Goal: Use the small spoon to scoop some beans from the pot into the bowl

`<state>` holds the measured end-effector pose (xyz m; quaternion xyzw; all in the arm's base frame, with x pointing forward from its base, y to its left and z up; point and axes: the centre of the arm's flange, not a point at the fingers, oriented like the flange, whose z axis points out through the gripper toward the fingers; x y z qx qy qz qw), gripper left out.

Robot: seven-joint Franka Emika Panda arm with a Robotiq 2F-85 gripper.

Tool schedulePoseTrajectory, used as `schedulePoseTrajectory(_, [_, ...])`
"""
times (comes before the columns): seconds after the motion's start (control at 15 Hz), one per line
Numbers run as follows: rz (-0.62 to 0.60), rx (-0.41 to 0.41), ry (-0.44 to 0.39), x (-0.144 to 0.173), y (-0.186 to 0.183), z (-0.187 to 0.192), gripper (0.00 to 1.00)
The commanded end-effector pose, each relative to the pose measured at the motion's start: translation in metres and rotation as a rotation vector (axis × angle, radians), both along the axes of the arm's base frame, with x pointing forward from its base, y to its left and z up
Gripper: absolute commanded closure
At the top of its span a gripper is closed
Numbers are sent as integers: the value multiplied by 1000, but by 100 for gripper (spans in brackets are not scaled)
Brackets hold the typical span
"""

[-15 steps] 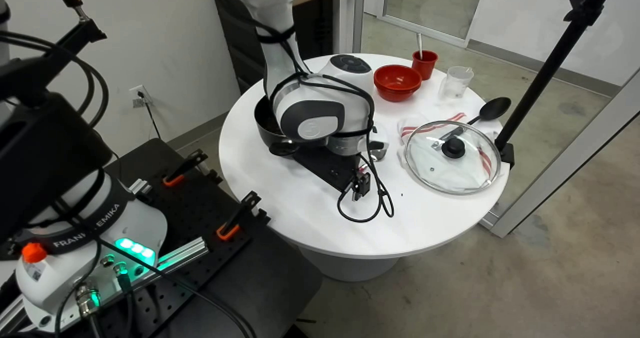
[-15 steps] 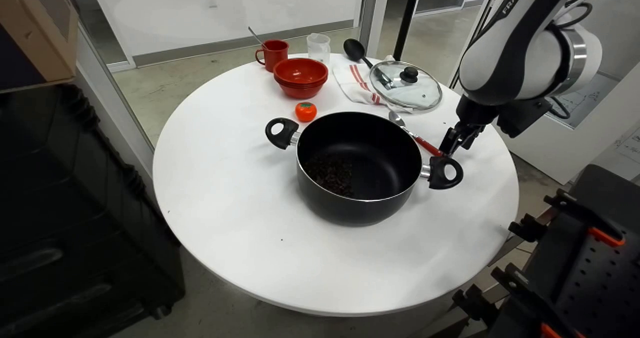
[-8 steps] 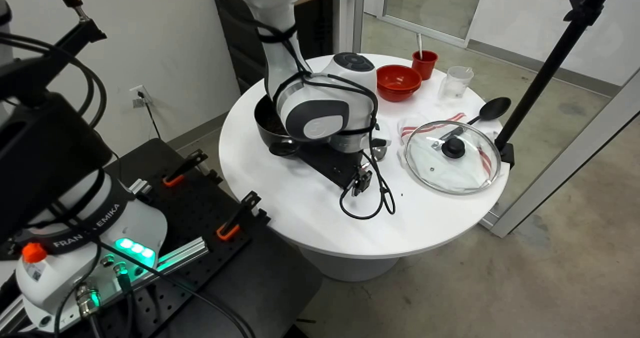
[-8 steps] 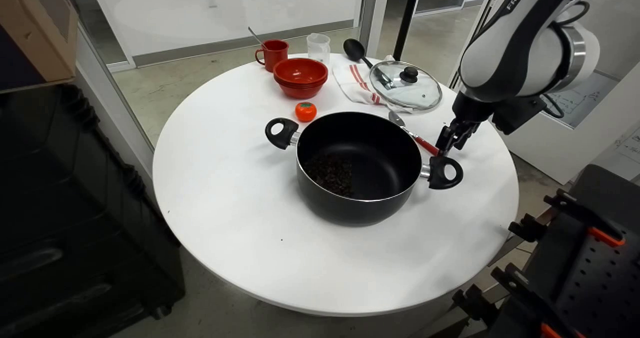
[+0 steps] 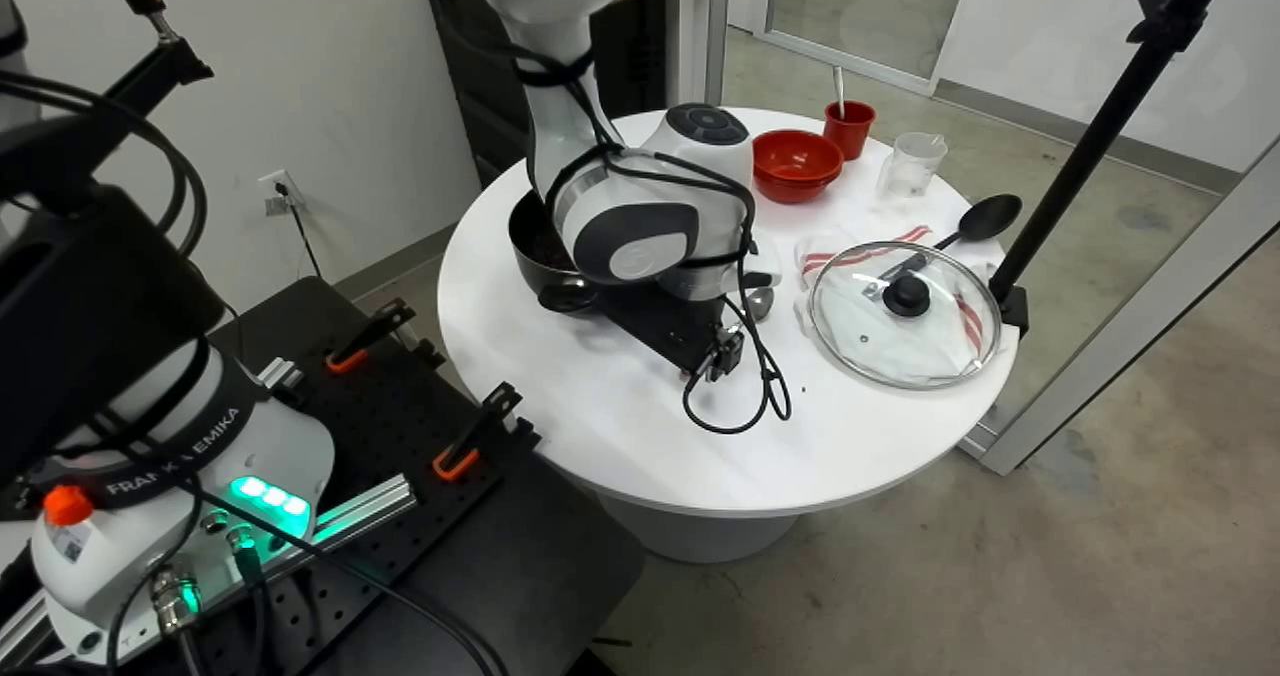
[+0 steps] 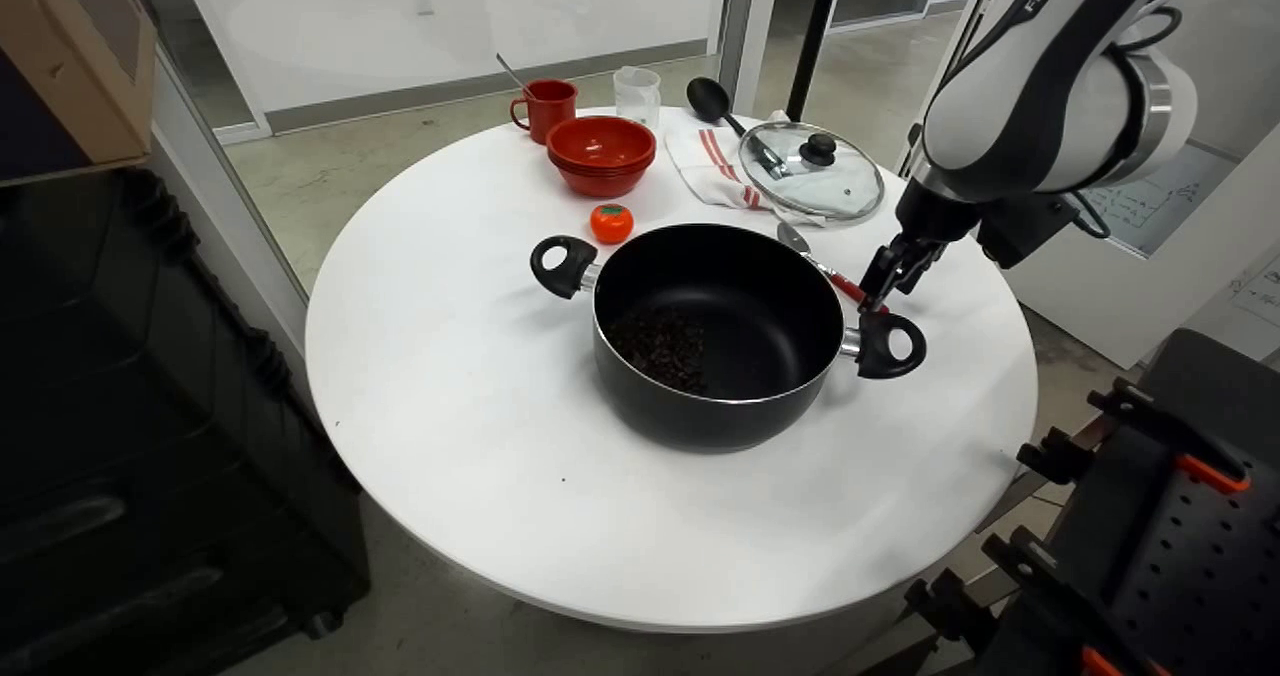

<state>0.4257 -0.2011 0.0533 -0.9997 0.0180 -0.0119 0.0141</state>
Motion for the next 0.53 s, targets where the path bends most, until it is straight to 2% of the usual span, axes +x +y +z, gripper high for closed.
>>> schedulePoseTrajectory(0.0, [33, -2, -35, -2, -4, -8, 1])
schedulePoseTrajectory(0.27, [37, -13, -48, 0, -10, -17, 11])
schedulePoseTrajectory(0.33, [40, -12, -50, -1, -9, -18, 32])
schedulePoseTrajectory(0.47, [45, -4, -50, -3, -5, -20, 37])
